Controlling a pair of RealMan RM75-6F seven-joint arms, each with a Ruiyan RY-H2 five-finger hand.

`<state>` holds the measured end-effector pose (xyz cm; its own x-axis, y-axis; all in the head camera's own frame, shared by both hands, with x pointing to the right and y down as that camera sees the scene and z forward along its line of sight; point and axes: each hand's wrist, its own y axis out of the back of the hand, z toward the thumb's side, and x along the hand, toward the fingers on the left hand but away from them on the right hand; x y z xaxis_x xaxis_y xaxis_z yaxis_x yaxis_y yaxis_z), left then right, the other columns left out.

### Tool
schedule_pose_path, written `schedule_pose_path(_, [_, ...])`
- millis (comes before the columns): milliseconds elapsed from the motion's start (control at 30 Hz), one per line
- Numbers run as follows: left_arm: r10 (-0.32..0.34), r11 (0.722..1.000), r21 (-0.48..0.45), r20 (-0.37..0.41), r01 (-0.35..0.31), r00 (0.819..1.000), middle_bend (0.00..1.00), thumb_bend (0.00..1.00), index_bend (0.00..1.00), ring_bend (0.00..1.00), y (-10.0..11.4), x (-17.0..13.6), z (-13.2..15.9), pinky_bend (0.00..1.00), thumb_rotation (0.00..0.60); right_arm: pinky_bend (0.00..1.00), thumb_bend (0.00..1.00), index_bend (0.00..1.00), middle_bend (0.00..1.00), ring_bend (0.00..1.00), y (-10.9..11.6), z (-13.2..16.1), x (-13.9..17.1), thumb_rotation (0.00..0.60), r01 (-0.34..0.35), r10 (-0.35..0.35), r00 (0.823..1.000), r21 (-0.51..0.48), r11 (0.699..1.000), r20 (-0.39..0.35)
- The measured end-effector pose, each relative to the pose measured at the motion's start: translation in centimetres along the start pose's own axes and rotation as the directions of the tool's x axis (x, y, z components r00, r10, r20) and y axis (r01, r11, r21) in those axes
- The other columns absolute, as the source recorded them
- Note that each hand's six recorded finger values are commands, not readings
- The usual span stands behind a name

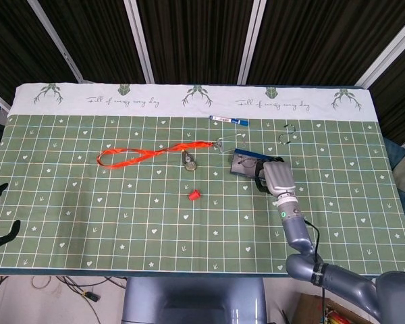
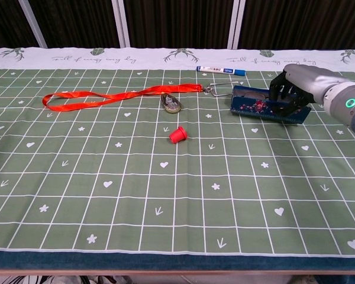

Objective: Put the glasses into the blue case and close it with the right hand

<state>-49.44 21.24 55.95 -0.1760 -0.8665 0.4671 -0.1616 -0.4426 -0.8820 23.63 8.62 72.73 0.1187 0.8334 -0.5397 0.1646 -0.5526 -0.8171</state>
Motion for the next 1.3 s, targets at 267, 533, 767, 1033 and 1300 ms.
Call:
schedule_pose_path(267, [0.004, 1.0, 0.002, 0.003, -0.004, 1.0, 0.0, 0.35, 0.08, 0.0, 0.0, -0.1, 0.1, 0.0, 0.6, 0.22, 0.51, 0.7, 0.38, 0.31, 1.1, 1.1, 2.1, 0.6, -0.016, 0.017, 0.999, 0.009, 1.0, -0.046])
schedule_pose_path(533, [0.009, 1.0, 0.003, 0.001, -0.009, 1.0, 0.0, 0.35, 0.08, 0.0, 0.0, -0.1, 0.1, 0.0, 0.6, 0.21, 0.51, 0.71, 0.31, 0.25, 2.1, 1.3, 2.2, 0.6, -0.014, 0.015, 0.999, 0.03, 0.999, -0.042])
schedule_pose_path(767, [0.012, 1.0, 0.002, -0.002, -0.012, 1.0, 0.0, 0.36, 0.08, 0.0, 0.1, -0.1, 0.0, 0.0, 0.6, 0.21, 0.51, 0.72, 0.28, 0.24, 1.9, 1.0, 1.3, 0.6, -0.036, 0.036, 0.999, 0.03, 0.999, -0.02])
schedule_pose_path(1033, [0.013, 1.0, 0.002, -0.005, -0.013, 1.0, 0.0, 0.35, 0.08, 0.0, 0.1, 0.0, 0.0, 0.0, 0.6, 0.21, 0.51, 0.72, 0.27, 0.24, 1.8, 1.1, -0.2, 0.6, -0.066, 0.066, 0.998, 0.026, 0.998, 0.003])
schedule_pose_path(1300, [0.011, 1.0, 0.005, -0.005, -0.011, 1.0, 0.0, 0.35, 0.08, 0.0, 0.1, 0.0, 0.0, 0.0, 0.6, 0.21, 0.51, 0.72, 0.26, 0.24, 1.9, 1.3, -1.3, 0.6, -0.086, 0.086, 0.996, 0.033, 0.996, 0.02])
